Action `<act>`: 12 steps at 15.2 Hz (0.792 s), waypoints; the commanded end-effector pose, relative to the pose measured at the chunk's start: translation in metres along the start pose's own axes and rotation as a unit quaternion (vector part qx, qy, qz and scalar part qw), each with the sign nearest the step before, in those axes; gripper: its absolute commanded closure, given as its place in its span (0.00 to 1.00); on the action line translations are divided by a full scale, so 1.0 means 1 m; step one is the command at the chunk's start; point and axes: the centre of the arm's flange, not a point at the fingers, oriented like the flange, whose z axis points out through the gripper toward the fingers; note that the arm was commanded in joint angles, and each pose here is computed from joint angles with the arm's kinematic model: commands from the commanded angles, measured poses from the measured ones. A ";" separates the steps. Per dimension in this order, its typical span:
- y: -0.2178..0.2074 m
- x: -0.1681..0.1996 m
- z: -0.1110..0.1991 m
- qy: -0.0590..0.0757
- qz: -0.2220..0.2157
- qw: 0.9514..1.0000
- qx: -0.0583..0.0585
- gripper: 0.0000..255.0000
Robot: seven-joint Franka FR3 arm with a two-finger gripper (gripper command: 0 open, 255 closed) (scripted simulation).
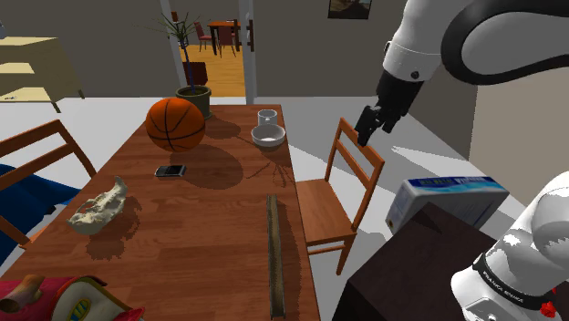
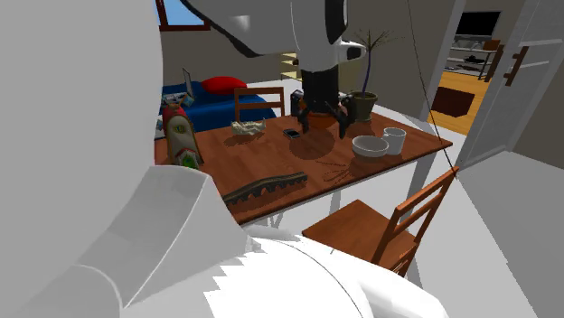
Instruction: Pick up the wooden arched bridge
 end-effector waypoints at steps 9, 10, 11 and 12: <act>-0.093 0.008 0.090 -0.024 0.099 0.995 0.006 0.00; -0.102 0.010 0.099 -0.026 0.109 0.994 0.006 0.00; -0.112 0.012 0.107 -0.028 0.118 0.993 0.007 0.00; -0.121 0.013 0.116 -0.031 0.128 0.991 0.007 0.00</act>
